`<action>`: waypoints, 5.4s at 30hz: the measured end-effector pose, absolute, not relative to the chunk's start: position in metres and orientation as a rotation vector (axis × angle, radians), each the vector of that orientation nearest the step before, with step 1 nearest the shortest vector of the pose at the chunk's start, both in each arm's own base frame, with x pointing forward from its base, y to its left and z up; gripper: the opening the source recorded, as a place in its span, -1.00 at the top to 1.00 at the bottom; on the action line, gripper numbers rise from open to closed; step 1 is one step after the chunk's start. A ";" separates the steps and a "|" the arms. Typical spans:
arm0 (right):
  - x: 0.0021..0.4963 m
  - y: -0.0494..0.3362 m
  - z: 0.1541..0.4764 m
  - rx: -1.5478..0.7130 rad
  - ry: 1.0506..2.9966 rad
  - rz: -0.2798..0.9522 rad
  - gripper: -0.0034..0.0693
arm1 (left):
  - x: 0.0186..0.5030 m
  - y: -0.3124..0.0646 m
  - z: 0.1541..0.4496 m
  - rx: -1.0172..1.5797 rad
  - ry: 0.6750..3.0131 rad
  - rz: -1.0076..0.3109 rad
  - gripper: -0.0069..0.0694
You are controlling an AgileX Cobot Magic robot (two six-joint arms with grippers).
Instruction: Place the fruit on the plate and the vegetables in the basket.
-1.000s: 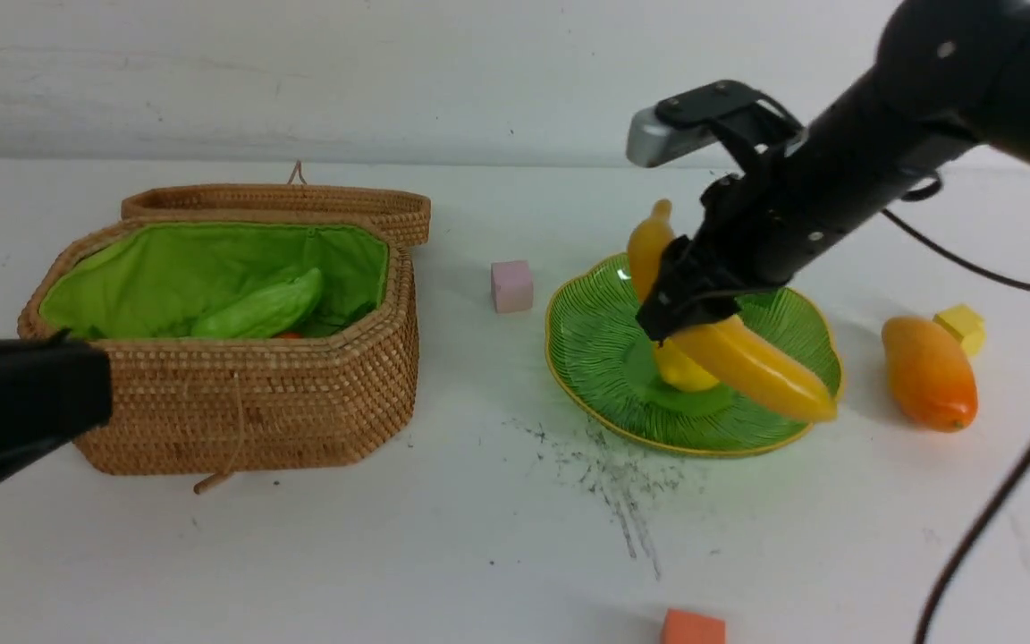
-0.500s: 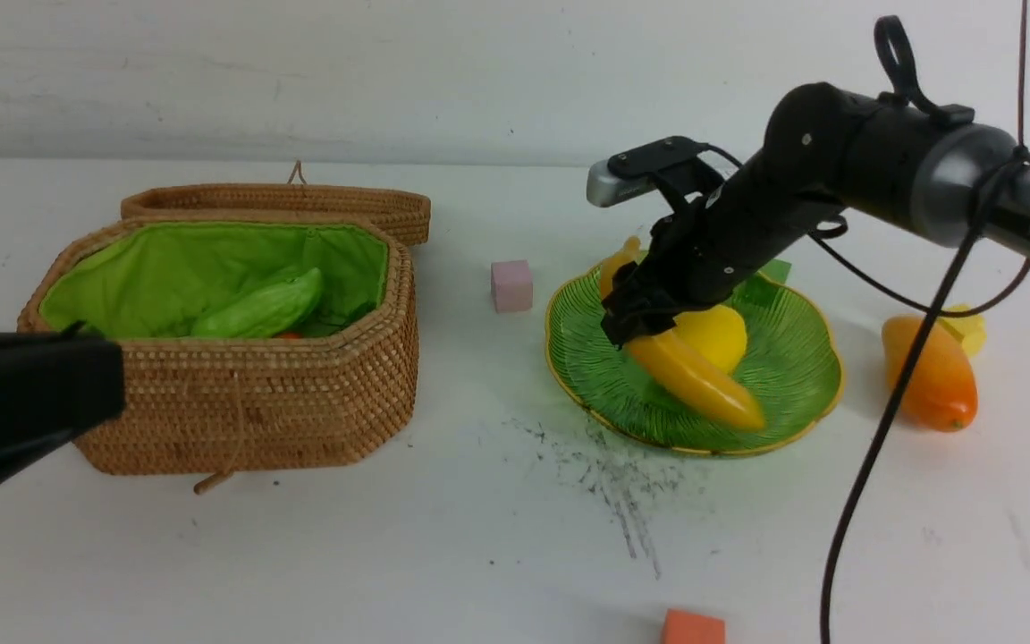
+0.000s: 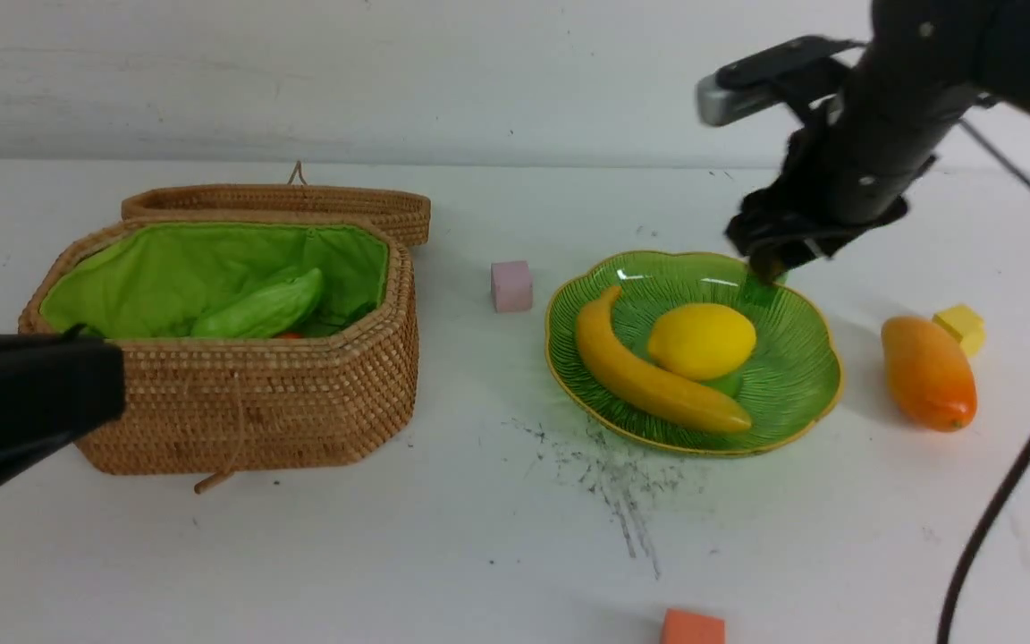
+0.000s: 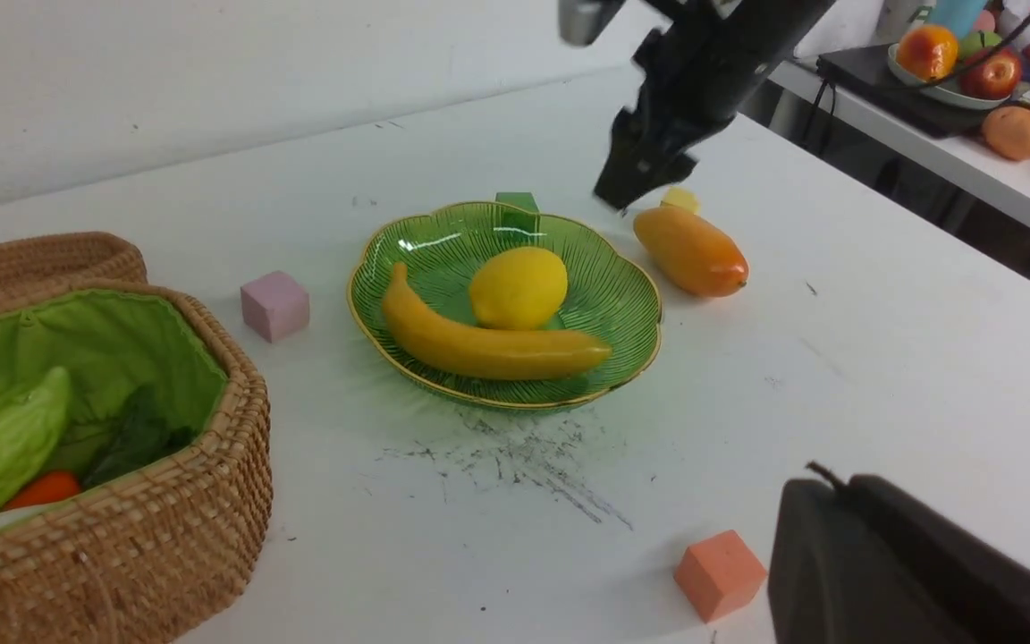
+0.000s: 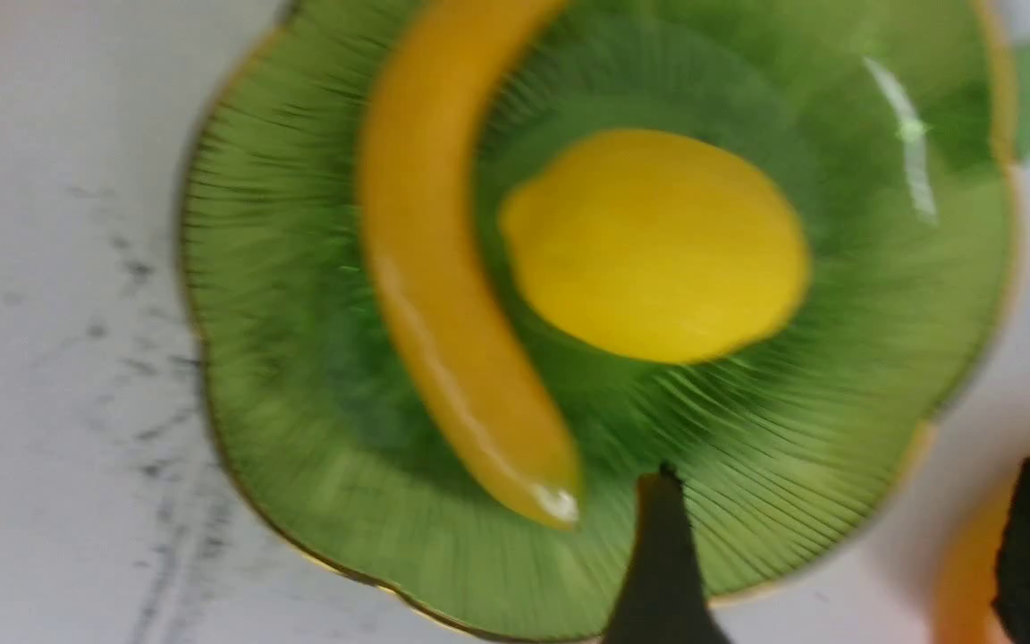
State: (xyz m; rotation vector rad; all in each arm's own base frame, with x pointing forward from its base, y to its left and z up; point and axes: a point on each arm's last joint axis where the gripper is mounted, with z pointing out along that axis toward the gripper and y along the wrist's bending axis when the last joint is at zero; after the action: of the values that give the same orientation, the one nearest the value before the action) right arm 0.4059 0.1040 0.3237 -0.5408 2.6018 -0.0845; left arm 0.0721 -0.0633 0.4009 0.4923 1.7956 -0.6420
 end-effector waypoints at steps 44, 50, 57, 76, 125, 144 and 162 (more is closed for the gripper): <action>0.470 -0.033 0.170 0.431 2.892 0.160 -0.68 | 0.066 -0.066 0.393 0.660 1.843 -0.610 0.83; 0.457 -0.022 0.214 0.395 2.870 0.230 -0.68 | 0.066 -0.066 0.393 0.668 1.832 -0.592 0.81; 0.446 0.036 0.272 0.160 2.721 0.307 -0.68 | 0.071 -0.065 0.402 0.649 1.711 -0.536 0.80; 0.451 0.072 0.258 0.037 2.718 0.326 -0.89 | 0.073 -0.065 0.411 0.608 1.616 -0.550 0.80; 0.036 0.020 0.310 0.030 2.216 0.392 0.85 | 0.042 -0.033 0.222 0.448 1.674 -0.615 0.76; 0.051 0.006 0.173 -0.002 1.894 0.110 0.96 | 0.042 -0.033 0.220 0.453 1.692 -0.608 0.71; 0.051 0.008 0.173 0.027 1.886 0.152 0.92 | 0.042 -0.033 0.220 0.453 1.692 -0.608 0.67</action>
State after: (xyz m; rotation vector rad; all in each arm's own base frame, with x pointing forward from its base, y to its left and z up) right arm 0.0514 0.0077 0.1732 0.0268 1.8862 0.1518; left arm 0.0421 -0.0332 0.2204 0.4535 1.6920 -0.6079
